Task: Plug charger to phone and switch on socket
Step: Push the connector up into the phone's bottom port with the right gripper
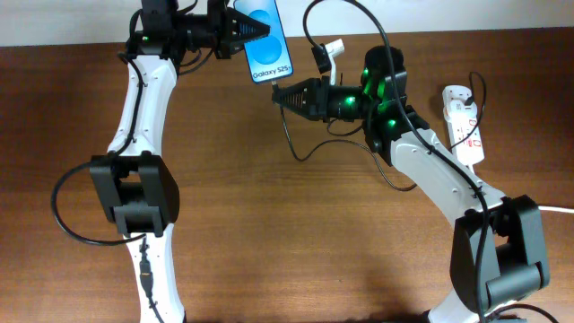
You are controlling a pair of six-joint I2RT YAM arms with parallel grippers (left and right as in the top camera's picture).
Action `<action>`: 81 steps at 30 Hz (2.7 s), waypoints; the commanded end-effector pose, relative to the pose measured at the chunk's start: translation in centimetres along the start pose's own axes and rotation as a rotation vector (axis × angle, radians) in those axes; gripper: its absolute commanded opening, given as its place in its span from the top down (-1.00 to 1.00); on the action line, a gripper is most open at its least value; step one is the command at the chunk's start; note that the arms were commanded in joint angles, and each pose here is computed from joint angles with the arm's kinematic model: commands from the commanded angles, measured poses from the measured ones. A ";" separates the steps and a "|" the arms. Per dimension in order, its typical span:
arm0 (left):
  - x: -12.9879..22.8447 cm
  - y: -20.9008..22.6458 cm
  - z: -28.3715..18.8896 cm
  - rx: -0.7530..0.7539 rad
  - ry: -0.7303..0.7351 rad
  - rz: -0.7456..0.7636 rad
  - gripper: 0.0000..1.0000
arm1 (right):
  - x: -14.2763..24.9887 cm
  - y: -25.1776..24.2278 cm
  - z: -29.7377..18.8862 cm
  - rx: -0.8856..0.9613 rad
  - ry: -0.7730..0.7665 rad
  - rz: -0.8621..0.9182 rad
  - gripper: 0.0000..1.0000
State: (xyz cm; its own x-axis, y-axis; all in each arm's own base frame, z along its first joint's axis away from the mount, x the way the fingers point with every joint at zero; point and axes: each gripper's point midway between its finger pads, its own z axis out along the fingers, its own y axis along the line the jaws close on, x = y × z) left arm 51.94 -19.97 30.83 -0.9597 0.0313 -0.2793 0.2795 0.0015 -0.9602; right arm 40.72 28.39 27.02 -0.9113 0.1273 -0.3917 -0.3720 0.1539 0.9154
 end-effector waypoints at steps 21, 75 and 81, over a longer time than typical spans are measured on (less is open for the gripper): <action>0.1 -0.9 -0.6 0.015 0.012 0.029 1.00 | 0.5 0.3 0.1 -0.024 0.033 0.018 0.92; 0.0 -0.7 0.3 0.004 0.007 0.036 1.00 | -0.3 0.3 -0.5 -0.025 0.008 0.041 0.92; -0.3 -0.5 0.2 -0.008 -0.009 0.037 1.00 | 0.0 0.4 -0.5 -0.034 0.024 0.042 0.92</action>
State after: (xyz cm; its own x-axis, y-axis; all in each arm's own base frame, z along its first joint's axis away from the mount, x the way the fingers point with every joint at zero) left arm 51.88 -20.17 30.83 -0.9597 0.0344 -0.2789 0.2791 0.0009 -0.9603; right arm 41.02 27.66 27.22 -0.9325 0.1380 -0.3337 -0.3165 0.1324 0.9393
